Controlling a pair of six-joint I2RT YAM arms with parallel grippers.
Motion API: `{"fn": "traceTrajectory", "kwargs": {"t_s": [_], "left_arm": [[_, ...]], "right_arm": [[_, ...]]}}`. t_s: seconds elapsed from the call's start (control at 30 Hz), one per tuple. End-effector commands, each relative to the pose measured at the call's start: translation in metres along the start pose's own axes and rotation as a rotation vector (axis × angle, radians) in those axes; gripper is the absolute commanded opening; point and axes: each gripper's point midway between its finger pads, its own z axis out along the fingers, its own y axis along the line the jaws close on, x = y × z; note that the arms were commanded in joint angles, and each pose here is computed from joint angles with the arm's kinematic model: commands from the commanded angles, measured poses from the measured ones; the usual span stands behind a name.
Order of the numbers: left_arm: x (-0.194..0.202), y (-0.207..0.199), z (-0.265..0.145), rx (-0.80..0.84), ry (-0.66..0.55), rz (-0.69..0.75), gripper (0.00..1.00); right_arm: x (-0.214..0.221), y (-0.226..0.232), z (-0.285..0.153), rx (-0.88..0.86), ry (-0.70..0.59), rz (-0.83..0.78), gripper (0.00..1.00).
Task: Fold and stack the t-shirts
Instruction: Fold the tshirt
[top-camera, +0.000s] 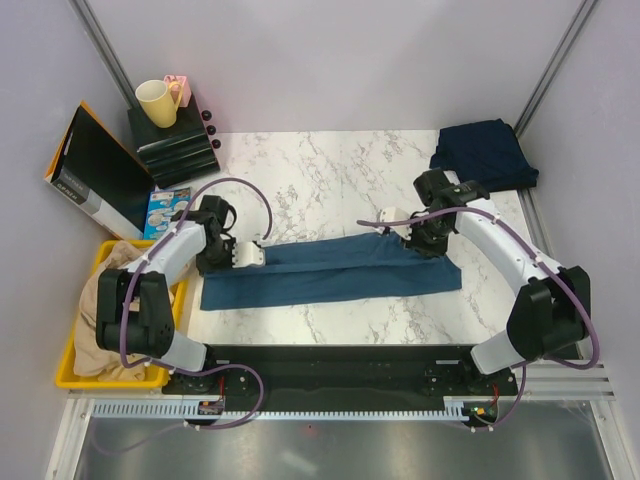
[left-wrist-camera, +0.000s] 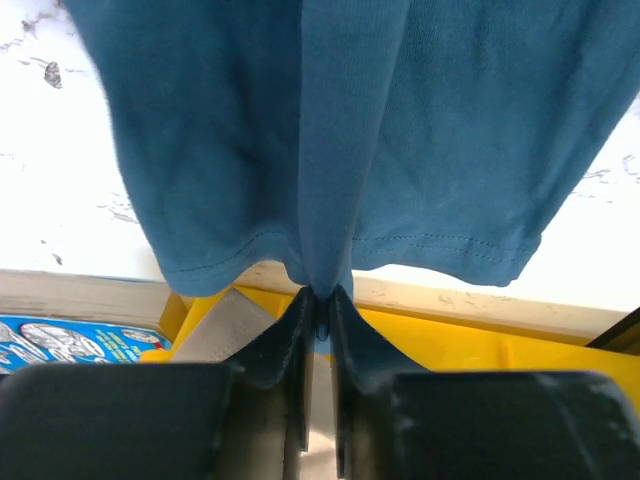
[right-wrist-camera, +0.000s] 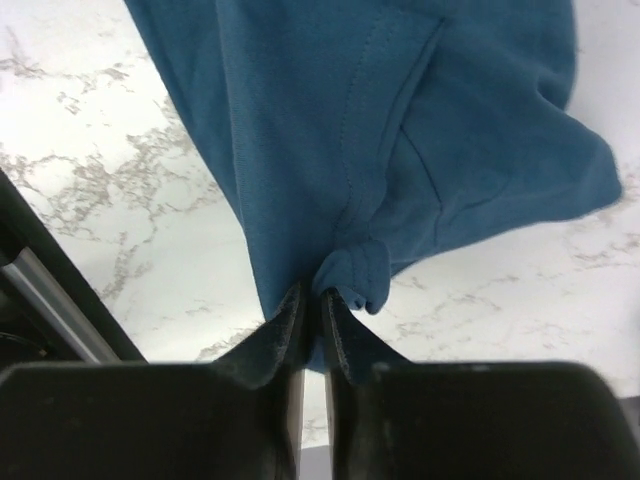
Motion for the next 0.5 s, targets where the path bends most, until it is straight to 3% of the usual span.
{"fn": "traceTrajectory", "kwargs": {"t_s": [0.0, 0.07, 0.1, 0.2, 0.37, 0.47], "left_arm": [[0.007, 0.004, -0.001, 0.004, 0.048, 0.036, 0.29], [0.010, 0.003, 0.000, 0.004, 0.062, 0.058, 0.63], [0.011, 0.002, -0.001, 0.002, 0.066, 0.061, 0.65], [0.012, 0.006, -0.003, -0.017, 0.075, 0.063, 0.91], [0.006, 0.034, -0.020, -0.101, 0.053, 0.019, 0.96], [-0.004, 0.055, -0.036, -0.161, 0.007, -0.009, 0.96]], "right_arm": [[0.002, 0.020, 0.013, -0.081, 0.040, -0.056, 0.40], [0.005, 0.025, 0.014, -0.093, 0.054, -0.075, 0.57], [0.006, 0.025, 0.013, -0.092, 0.060, -0.080, 0.66], [0.008, 0.027, 0.010, -0.096, 0.066, -0.093, 0.77], [0.011, 0.025, 0.007, -0.091, 0.082, -0.111, 0.83], [0.005, 0.006, 0.010, -0.007, 0.065, -0.103, 0.75]]}}
